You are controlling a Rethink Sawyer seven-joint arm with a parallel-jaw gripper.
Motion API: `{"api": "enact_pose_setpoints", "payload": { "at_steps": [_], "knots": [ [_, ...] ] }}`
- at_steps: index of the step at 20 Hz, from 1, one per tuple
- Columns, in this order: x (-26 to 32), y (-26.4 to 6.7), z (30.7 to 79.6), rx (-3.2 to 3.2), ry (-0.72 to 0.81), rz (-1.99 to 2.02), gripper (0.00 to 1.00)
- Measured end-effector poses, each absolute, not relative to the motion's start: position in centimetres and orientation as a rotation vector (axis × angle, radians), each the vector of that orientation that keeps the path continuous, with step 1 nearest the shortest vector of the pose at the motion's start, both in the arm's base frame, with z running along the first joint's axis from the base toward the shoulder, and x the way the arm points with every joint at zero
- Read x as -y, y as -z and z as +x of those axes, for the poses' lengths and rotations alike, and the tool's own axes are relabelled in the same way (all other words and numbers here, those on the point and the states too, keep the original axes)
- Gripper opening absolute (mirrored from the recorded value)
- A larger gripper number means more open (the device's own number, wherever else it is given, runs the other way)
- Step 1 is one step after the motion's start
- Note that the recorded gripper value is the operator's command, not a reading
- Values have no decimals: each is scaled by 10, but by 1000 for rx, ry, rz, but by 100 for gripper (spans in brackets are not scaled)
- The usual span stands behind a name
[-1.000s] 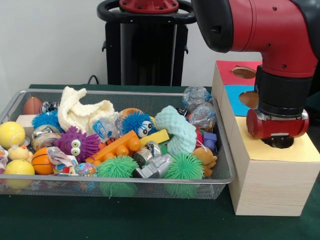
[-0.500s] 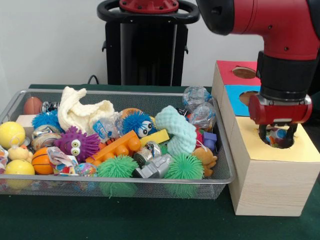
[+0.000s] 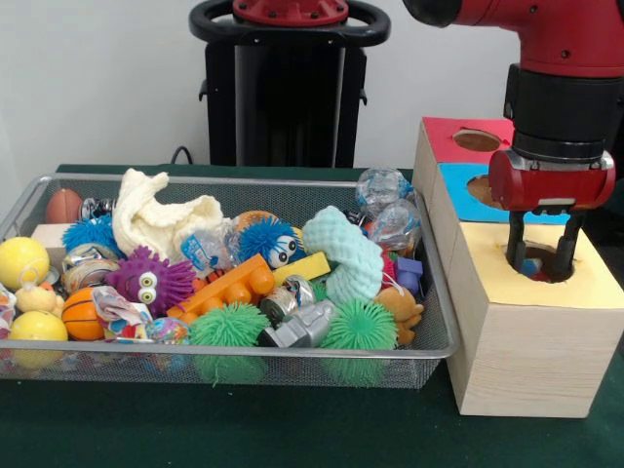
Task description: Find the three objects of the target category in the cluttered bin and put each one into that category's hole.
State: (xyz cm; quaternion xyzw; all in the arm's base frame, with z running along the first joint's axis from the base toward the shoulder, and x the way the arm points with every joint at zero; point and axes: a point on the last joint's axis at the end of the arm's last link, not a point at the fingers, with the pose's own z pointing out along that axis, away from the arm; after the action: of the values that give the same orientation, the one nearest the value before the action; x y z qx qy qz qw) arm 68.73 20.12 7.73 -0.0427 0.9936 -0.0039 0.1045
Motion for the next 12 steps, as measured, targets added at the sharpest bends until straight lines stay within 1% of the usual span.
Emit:
{"api": "enact_pose_setpoints", "payload": {
  "at_steps": [12],
  "knots": [
    [-202,-81,686,-2930,9,-128,100]
  ]
}}
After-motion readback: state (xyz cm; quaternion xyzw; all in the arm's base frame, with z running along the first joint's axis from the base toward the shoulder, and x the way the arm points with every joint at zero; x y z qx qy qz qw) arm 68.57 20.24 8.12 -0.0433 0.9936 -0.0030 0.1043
